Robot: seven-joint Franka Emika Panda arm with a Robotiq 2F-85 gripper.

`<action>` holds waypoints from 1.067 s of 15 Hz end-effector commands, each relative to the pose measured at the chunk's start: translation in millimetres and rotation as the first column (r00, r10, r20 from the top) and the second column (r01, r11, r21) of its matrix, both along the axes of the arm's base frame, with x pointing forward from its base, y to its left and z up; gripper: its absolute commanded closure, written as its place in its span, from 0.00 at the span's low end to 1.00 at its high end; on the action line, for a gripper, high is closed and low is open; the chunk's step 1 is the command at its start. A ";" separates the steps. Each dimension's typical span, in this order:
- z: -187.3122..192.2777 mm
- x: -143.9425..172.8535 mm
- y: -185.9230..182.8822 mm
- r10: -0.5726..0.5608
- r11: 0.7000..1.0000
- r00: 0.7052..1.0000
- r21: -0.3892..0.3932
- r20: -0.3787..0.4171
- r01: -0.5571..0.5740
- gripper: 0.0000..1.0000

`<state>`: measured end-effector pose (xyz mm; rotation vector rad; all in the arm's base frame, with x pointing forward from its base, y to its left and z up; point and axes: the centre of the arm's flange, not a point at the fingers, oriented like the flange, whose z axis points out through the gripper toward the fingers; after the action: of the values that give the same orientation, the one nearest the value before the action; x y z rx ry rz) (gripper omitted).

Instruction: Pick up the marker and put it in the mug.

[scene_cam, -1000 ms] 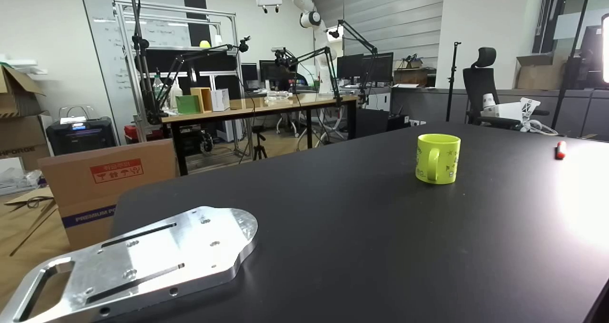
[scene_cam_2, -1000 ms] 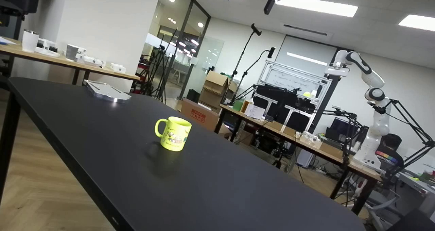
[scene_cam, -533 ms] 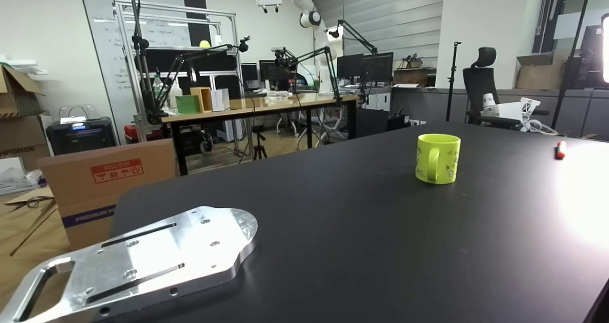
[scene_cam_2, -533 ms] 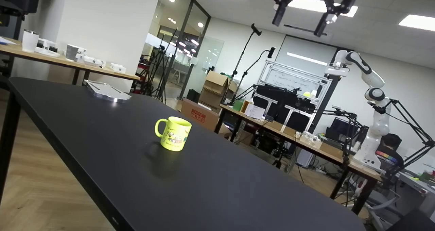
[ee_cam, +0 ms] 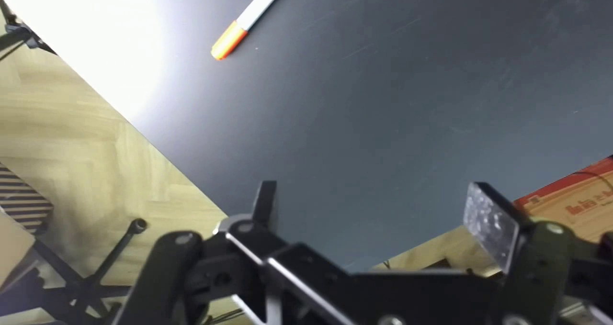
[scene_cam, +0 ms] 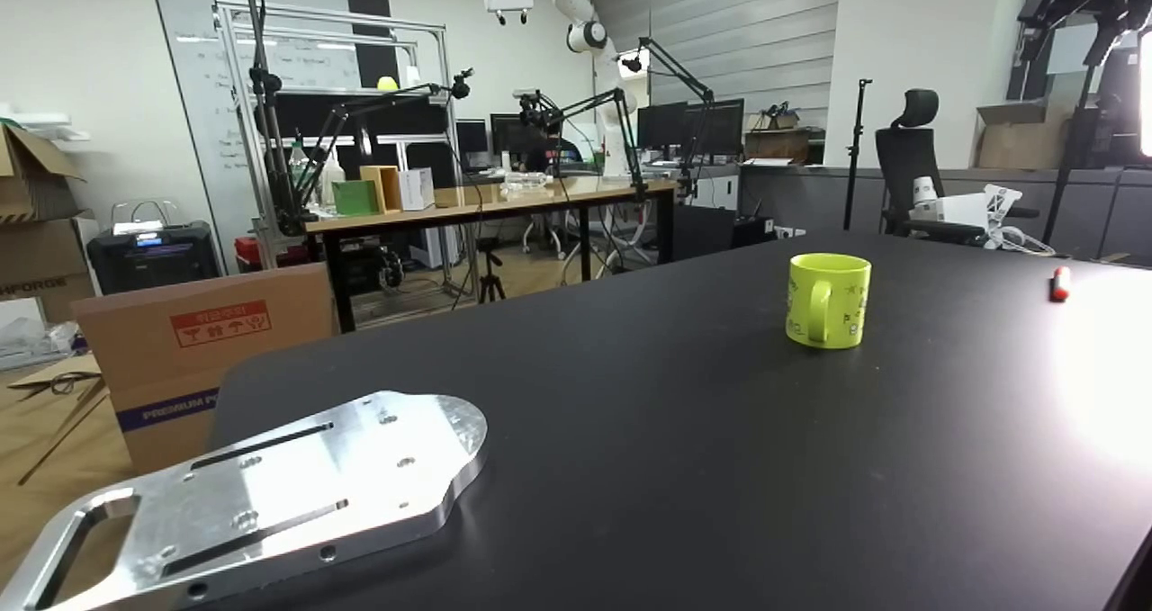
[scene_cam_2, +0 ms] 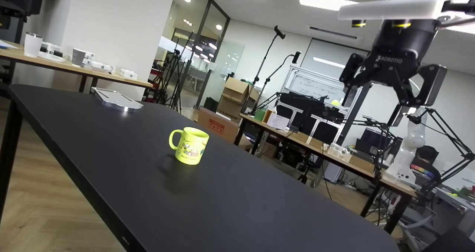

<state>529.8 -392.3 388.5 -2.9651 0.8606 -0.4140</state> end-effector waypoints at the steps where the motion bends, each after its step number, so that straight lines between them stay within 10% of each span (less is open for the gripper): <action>1: -36.4 32.0 -30.5 -0.194 0.981 0.981 -0.008 -0.026 0.194 0.00; 7: -106.9 41.0 -46.0 -0.469 0.881 0.880 0.024 -0.076 0.472 0.00; 14: -143.0 39.9 -50.3 -0.695 0.685 0.690 0.105 -0.201 0.721 0.00; 16: -148.3 29.2 -40.4 -0.648 0.734 0.737 0.102 -0.194 0.672 0.00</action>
<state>559.1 -432.7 240.2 -2.4536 1.8776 -0.1096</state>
